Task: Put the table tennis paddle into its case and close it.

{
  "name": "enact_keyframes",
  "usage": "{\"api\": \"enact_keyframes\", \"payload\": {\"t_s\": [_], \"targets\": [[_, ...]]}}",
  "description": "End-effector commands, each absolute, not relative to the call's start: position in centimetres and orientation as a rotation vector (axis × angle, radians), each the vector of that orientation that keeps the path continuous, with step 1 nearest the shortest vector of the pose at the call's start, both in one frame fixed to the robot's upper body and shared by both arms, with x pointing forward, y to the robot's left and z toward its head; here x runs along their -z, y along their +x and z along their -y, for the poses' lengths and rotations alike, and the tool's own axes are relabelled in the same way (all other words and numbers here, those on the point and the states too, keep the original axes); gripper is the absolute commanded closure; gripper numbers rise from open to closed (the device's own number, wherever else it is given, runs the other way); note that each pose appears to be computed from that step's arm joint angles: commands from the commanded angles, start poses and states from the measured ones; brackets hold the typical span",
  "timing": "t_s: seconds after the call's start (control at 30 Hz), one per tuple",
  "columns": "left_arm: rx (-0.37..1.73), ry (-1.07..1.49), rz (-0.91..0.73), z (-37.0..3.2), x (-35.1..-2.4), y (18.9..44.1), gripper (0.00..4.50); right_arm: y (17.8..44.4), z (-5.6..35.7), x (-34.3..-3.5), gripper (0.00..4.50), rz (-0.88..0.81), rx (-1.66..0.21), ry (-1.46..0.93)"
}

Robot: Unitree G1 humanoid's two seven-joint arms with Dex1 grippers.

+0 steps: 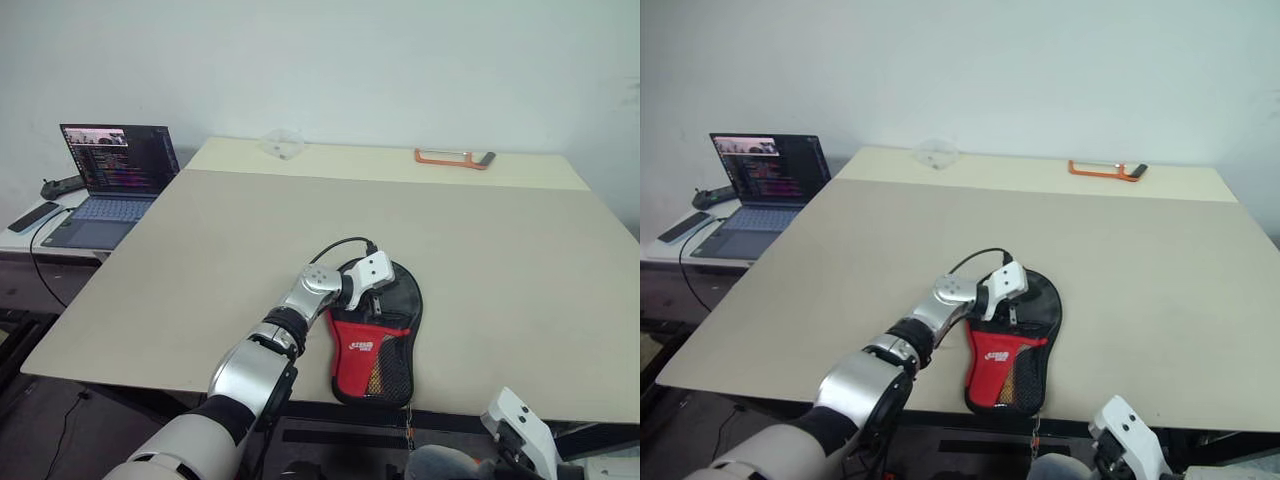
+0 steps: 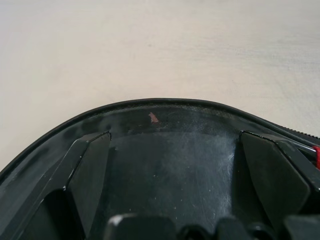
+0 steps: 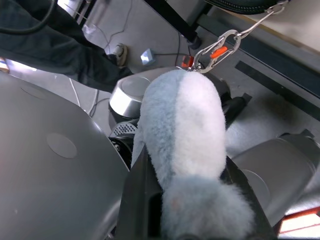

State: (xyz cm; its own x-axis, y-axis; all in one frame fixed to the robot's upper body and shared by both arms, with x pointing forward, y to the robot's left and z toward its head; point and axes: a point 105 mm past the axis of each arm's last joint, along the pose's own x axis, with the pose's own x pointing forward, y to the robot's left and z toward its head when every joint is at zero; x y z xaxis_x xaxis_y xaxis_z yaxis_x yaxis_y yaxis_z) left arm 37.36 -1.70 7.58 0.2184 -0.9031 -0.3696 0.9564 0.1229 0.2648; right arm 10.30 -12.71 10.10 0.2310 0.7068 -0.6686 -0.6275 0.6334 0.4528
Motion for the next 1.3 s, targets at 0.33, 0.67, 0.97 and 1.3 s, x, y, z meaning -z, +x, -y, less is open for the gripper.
{"api": "enact_keyframes", "payload": {"t_s": [0.33, 0.67, 0.97, 1.3], "targets": [[1.279, 0.491, -0.283, -2.4, -3.2, 36.9, 0.0, 12.7, 13.0, -14.8, 0.16, -0.722, -1.091, 0.011], [1.295, 0.411, -0.192, -2.4, -5.0, 37.0, 0.0, 24.3, 13.6, -17.5, 0.16, -0.25, -0.885, -0.134], [1.302, 0.287, -0.009, -3.0, -10.6, 38.2, 0.0, 30.5, 13.0, -15.8, 0.16, -0.11, -0.852, -0.119], [1.057, 0.275, 0.088, -11.0, -14.5, 36.1, 0.0, 36.9, 17.8, -13.4, 0.16, -0.11, -0.745, -0.146]]}}
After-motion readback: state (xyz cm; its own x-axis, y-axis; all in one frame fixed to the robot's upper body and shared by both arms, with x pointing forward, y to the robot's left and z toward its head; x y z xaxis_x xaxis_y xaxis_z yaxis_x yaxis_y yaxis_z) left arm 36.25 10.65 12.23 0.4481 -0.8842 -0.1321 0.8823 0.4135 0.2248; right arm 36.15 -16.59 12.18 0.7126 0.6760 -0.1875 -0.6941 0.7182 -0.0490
